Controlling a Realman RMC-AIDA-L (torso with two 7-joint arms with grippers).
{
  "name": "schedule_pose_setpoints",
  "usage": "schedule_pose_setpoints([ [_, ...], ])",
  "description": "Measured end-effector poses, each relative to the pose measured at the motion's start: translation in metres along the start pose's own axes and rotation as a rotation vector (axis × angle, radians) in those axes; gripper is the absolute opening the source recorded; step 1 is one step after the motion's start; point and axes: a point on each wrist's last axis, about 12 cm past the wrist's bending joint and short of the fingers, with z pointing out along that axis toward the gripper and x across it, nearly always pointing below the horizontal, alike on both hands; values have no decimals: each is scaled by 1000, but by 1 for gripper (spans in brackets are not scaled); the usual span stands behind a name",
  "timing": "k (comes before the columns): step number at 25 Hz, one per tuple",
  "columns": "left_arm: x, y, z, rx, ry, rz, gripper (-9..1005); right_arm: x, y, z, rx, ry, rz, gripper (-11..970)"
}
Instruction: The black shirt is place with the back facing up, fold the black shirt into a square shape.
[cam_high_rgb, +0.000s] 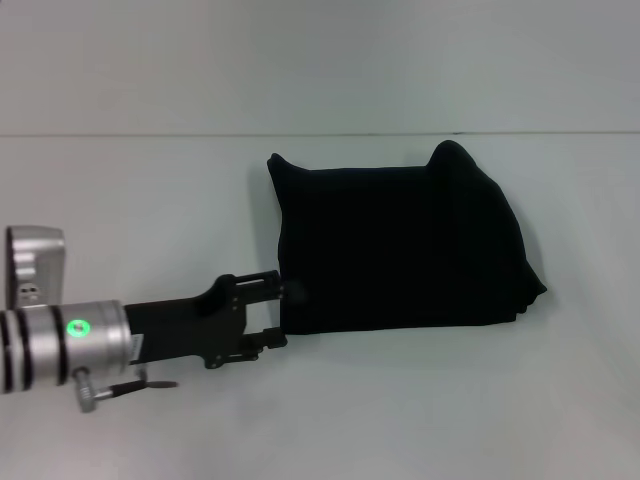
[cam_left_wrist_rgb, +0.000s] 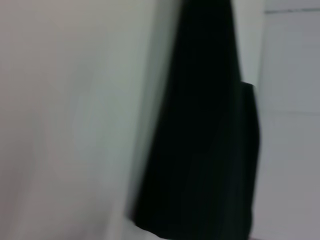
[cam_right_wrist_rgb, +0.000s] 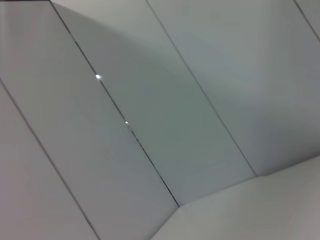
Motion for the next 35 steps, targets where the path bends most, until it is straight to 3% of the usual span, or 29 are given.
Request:
schedule_pose_setpoints([
  [5,-3,3,15,-64,-30,-28,706,-3,2,8,-22,-3,-8,864],
  [19,-11,11,13,-140,-93,-22,430,1,3,10,-23,-2,-1,865],
  [35,-9,7,30,-158,-79,-16,432,2,3,9,-19,-7,-12,865],
])
